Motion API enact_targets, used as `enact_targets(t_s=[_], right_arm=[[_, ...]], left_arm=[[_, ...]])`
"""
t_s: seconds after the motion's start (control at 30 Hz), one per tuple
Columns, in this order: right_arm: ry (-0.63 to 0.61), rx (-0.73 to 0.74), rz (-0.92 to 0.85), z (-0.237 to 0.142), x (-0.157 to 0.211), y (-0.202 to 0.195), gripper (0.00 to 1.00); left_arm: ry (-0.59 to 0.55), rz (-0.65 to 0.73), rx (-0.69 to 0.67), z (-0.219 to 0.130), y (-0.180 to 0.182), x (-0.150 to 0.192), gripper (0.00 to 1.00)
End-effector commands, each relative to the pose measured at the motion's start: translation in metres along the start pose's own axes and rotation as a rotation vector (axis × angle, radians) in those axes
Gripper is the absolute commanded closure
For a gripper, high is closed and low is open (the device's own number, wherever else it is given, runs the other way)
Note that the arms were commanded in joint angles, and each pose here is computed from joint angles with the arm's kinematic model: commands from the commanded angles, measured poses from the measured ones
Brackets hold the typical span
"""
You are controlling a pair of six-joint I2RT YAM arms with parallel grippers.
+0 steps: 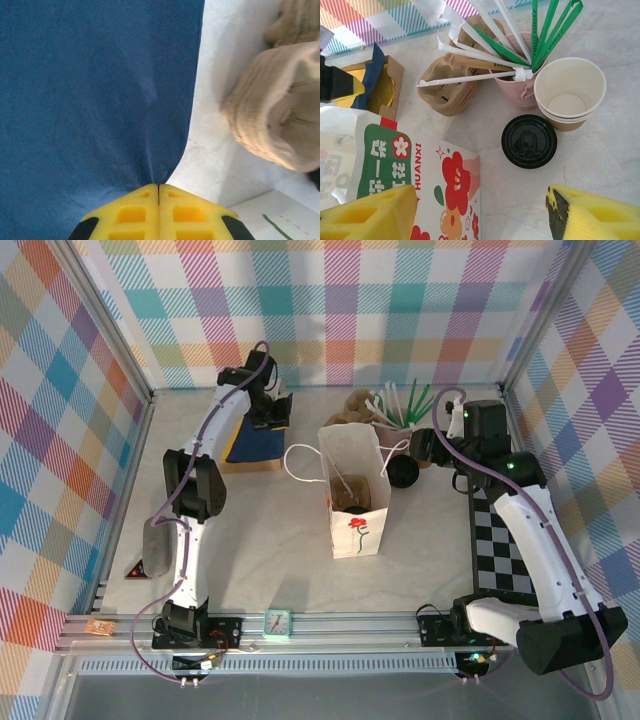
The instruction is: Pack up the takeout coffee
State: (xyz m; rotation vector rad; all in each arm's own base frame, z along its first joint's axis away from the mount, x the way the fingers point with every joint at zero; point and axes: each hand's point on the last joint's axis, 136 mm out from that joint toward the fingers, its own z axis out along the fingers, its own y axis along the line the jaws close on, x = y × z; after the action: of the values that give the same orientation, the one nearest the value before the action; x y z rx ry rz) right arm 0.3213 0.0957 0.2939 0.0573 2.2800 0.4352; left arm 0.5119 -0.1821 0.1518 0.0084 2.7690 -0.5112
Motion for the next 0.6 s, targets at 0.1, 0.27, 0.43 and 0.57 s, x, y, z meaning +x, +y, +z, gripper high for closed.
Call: enact_targets(t_s=[0.1,0.27,0.43,0.57], right_arm=[[-0.007,-0.01,0.015,-0.007,0.002,0.0,0.31],[-0.007,-0.01,0.019,-0.009,0.003,0.0,0.31],[-0.006,-0.014,0.022,-0.01,0.003,0.001,0.31],[-0.004,-0.027,0.028,-0.01,0.003,0.004,0.31]], left_arm=[[-0.061,-0.031,0.177,-0.044,-0.02,-0.018,0.96],[-0.072,-0.104,0.198,-0.047,0.009,-0.029,0.96],[-0.051,-0.162,0.156,-0.042,0.045,-0.027,0.96],[-0.05,-0.173,0.111,-0.041,0.065,-0.023,0.96]])
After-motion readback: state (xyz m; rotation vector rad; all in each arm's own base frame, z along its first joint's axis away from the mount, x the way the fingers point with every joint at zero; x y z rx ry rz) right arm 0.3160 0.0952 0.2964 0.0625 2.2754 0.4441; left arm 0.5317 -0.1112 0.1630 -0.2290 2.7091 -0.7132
